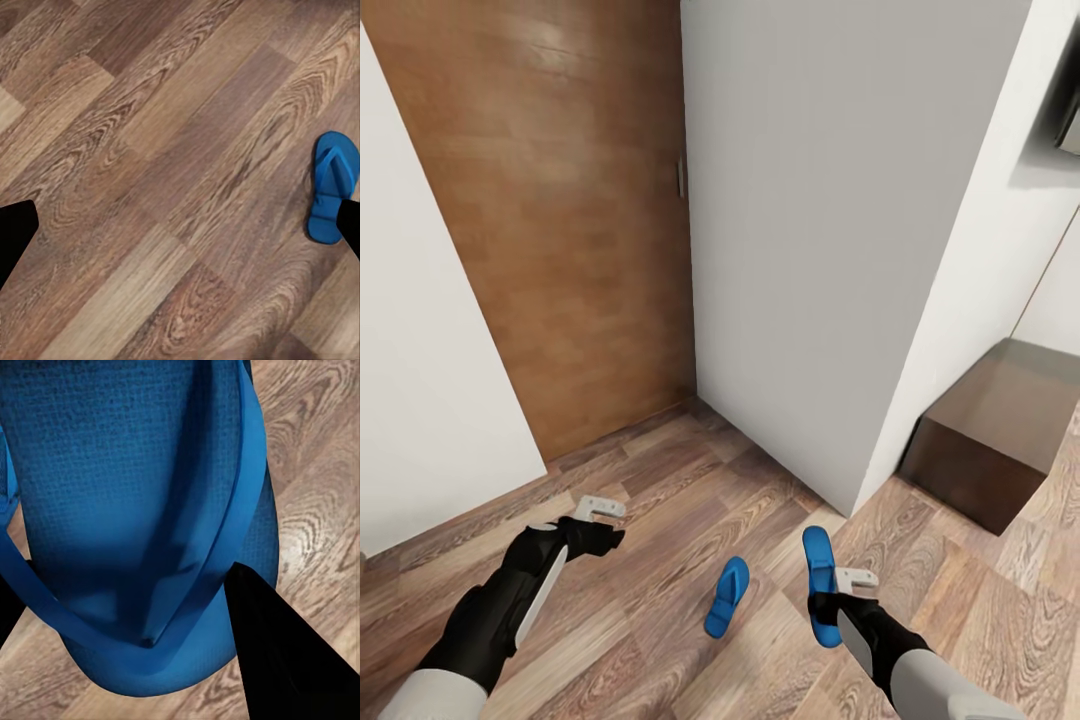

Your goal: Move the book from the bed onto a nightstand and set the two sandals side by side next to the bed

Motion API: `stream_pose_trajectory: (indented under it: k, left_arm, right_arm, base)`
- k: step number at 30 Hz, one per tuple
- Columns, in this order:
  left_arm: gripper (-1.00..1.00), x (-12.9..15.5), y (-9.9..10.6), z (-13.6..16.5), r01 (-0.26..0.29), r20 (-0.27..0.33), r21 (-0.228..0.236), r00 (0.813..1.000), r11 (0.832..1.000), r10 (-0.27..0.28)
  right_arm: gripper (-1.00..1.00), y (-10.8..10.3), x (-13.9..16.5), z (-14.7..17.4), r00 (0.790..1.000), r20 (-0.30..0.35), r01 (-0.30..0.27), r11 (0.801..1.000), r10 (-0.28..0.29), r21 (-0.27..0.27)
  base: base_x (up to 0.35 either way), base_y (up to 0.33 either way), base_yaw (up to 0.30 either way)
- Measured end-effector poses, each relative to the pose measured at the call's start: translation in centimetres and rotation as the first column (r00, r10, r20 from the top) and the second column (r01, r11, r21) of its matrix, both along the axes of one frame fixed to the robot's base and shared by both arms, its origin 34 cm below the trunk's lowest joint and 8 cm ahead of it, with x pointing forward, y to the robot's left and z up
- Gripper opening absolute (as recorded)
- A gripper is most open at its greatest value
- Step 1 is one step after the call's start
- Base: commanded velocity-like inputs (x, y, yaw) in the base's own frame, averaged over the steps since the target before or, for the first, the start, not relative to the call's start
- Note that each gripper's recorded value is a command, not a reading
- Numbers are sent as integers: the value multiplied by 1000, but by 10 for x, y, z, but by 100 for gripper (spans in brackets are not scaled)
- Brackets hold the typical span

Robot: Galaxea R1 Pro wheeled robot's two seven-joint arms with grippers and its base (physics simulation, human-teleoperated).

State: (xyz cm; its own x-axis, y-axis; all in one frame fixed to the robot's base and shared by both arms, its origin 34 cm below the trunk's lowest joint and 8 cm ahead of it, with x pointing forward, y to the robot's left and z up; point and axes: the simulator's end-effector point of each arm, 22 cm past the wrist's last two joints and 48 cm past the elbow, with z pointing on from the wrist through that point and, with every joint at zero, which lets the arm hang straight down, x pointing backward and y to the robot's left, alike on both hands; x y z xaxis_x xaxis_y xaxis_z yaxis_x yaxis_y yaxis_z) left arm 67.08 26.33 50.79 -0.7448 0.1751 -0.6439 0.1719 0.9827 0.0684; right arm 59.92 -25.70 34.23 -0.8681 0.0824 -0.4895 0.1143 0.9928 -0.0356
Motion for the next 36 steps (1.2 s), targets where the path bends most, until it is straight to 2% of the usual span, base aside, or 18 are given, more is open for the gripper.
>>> stream_pose_trajectory:
  k: [8, 17, 24, 36]
  left_arm:
    - [100, 6, -2, 12, 8, -4, 3, 1000, 1000, -8]
    - [100, 11, -2, 31, 9, -3, 4, 1000, 1000, -9]
    - [100, 14, 5, 46, 12, 0, 46, 1000, 999, -12]
    - [100, 19, 7, 72, 13, 2, 59, 1000, 998, -14]
  right_arm:
    - [-100, -1, 1, 15, 1000, 20, 2, 1000, -2, -3]
    - [-100, 6, 2, 32, 1000, 21, -15, 1000, 15, 24]
    - [-100, 7, 5, 46, 1000, 22, -17, 1000, 16, 26]
    - [-100, 7, 9, 71, 1000, 21, -17, 999, 17, 27]
  base:
    - [0, 0, 0]
    - [0, 0, 0]
    - [0, 0, 0]
    - [0, 0, 0]
